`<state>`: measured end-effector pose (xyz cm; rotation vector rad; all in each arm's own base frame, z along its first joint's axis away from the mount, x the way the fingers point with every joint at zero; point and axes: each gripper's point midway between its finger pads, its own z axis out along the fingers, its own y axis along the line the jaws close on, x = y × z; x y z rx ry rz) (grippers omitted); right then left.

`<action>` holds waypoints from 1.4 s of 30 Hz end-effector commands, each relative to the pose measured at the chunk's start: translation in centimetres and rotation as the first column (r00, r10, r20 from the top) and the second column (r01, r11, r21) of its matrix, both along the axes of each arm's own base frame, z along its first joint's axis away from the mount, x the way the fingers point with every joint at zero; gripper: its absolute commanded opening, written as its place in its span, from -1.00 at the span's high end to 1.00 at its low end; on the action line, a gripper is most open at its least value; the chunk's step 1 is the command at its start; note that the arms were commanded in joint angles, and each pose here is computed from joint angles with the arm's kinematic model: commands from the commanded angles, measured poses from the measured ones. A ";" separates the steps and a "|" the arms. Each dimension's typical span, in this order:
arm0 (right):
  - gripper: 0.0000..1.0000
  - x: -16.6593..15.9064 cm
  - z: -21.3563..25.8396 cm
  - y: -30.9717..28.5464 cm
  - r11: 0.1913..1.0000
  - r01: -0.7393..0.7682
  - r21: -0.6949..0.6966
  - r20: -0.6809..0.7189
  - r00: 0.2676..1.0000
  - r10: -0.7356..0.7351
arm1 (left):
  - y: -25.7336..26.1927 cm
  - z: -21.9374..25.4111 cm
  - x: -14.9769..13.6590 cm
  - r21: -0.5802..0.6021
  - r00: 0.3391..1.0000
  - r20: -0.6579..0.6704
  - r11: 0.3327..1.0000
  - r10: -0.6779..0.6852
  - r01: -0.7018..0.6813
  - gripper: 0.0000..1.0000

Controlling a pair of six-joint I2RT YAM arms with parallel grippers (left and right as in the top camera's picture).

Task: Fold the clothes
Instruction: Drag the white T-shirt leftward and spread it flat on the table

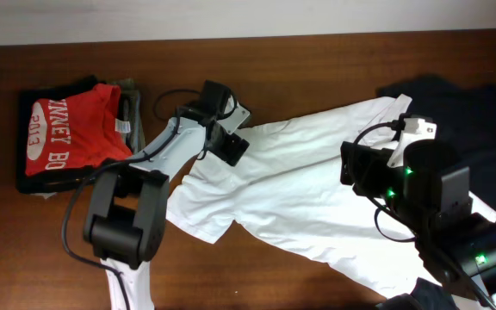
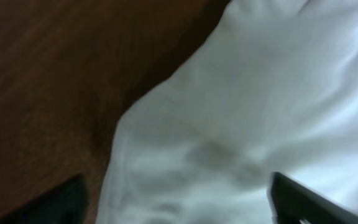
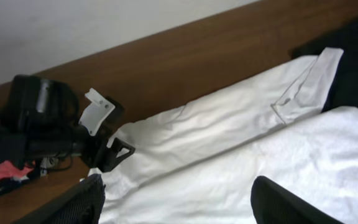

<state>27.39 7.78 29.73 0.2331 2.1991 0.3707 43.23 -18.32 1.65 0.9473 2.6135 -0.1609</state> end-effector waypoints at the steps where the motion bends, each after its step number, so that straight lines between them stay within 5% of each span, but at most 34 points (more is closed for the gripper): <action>1: -0.59 0.1 0.3 -0.3 1.000 0.017 0.005 0.000 1.000 -0.017 | 0.9 -2.0 -0.5 0.054 0.999 -0.043 0.999 -0.001 0.004 0.19; 2: -0.60 0.3 0.1 -0.4 1.000 0.025 -0.003 -0.005 1.000 -0.025 | 2.3 -2.2 -0.7 0.118 0.997 -0.049 0.991 0.066 -0.060 0.84; 3: -0.59 0.5 -0.1 -0.7 0.999 0.039 -0.015 -0.010 0.999 -0.039 | 4.7 -2.3 -0.7 0.214 0.984 -0.033 0.963 0.175 -0.164 0.99; 6: -0.59 1.6 -1.8 -1.2 0.995 0.077 -0.068 -0.060 0.995 -0.081 | 12.6 -1.7 -1.8 0.404 0.910 -0.002 0.833 0.415 -0.379 1.00; 11: -0.59 4.0 -6.6 -3.5 0.979 0.177 -0.103 -0.224 0.955 -0.196 | 21.6 4.0 -2.0 0.284 0.746 0.026 0.711 0.665 -0.643 1.00; 14: -0.57 4.5 -8.2 -4.8 0.979 0.197 -0.052 -0.297 0.933 -0.204 | 19.8 8.5 -1.4 0.084 0.769 0.014 0.766 0.639 -0.638 0.44; 18: -0.61 4.7 -8.0 -4.9 0.988 0.143 -0.057 -0.287 0.946 -0.154 | 10.5 11.9 0.5 -0.110 0.956 0.099 0.958 0.276 -0.266 -0.32; 23: -0.65 4.6 -8.0 -4.6 0.992 0.121 -0.048 -0.294 0.947 -0.130 | 4.1 7.2 4.4 -0.085 0.976 0.210 0.996 0.056 -0.039 -0.41; 31: -0.67 4.1 -8.4 -4.6 0.992 0.118 -0.051 -0.317 0.940 -0.128 | 3.4 0.2 6.8 -0.070 0.978 0.205 0.997 0.033 -0.019 -0.47; 32: -0.67 4.0 -8.5 -4.6 0.992 0.118 -0.051 -0.320 0.939 -0.128 | 3.5 -0.2 6.8 -0.068 0.980 0.199 0.997 0.034 -0.020 -0.44; 33: -0.68 4.0 -8.5 -4.6 0.992 0.118 -0.052 -0.322 0.938 -0.129 | 3.7 -1.3 6.5 -0.061 0.985 0.171 0.998 0.035 -0.025 -0.12; 35: -0.68 4.0 -8.5 -4.7 0.991 0.120 -0.055 -0.322 0.938 -0.132 | 4.1 -3.1 5.8 -0.047 0.992 0.124 0.998 0.036 -0.031 0.08; 37: -0.68 4.0 -8.6 -5.0 0.989 0.132 -0.072 -0.321 0.935 -0.148 | 5.7 -3.3 6.2 0.009 0.988 0.135 0.997 0.072 -0.074 0.99; 40: -0.66 4.6 -10.4 -6.1 0.978 0.168 -0.125 -0.365 0.909 -0.202 | 13.8 -0.8 9.3 0.187 0.905 0.265 0.904 0.331 -0.385 1.00; 42: -0.65 5.3 -12.9 -7.7 0.965 0.224 -0.137 -0.439 0.859 -0.262 | 17.6 1.1 10.5 0.163 0.859 0.280 0.860 0.428 -0.483 1.00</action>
